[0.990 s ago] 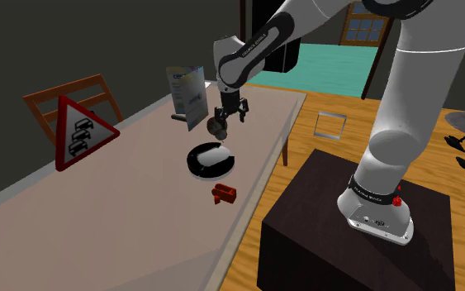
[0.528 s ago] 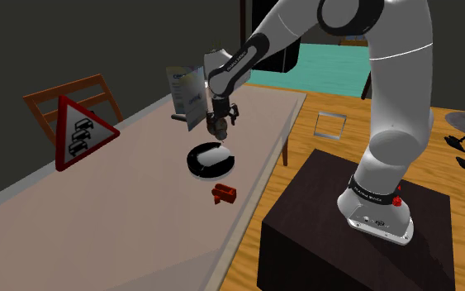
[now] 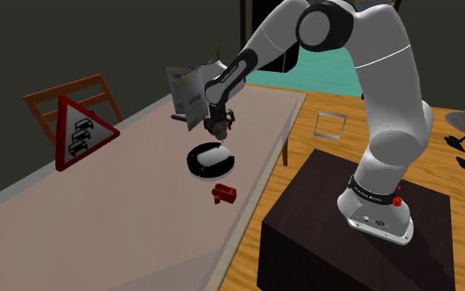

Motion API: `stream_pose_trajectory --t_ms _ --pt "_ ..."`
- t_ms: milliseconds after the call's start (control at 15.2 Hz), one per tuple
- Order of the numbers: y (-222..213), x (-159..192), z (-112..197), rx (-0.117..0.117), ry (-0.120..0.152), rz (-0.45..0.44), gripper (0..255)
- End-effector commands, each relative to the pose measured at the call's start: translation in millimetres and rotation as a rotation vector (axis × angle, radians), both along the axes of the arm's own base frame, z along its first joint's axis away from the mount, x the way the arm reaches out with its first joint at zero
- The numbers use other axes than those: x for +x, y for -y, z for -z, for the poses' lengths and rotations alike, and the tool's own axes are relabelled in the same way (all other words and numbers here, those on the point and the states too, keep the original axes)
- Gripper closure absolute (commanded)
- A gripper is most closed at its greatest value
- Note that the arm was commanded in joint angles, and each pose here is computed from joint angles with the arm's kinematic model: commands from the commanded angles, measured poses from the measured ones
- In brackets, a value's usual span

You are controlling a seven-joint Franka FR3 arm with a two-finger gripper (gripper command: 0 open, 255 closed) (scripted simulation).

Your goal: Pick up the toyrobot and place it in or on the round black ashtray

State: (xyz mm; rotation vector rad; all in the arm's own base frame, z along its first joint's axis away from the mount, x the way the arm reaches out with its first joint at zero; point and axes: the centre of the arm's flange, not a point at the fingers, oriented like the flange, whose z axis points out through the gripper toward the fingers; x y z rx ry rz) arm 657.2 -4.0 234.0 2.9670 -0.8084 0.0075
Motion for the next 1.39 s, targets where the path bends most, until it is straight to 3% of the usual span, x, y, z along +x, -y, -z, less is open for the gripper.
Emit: stream_pose_trajectory --t_ms 0,132,660,726,1320 --pt "2.1 0.4 10.9 0.0 0.001 0.001 0" --pt "3.0 0.2 24.5 0.0 0.001 0.001 0" --pt "3.0 0.2 24.4 0.0 0.001 0.001 0" --pt "3.0 0.2 24.4 0.0 0.001 0.001 255" --pt "3.0 0.2 24.5 0.0 0.001 0.001 255"
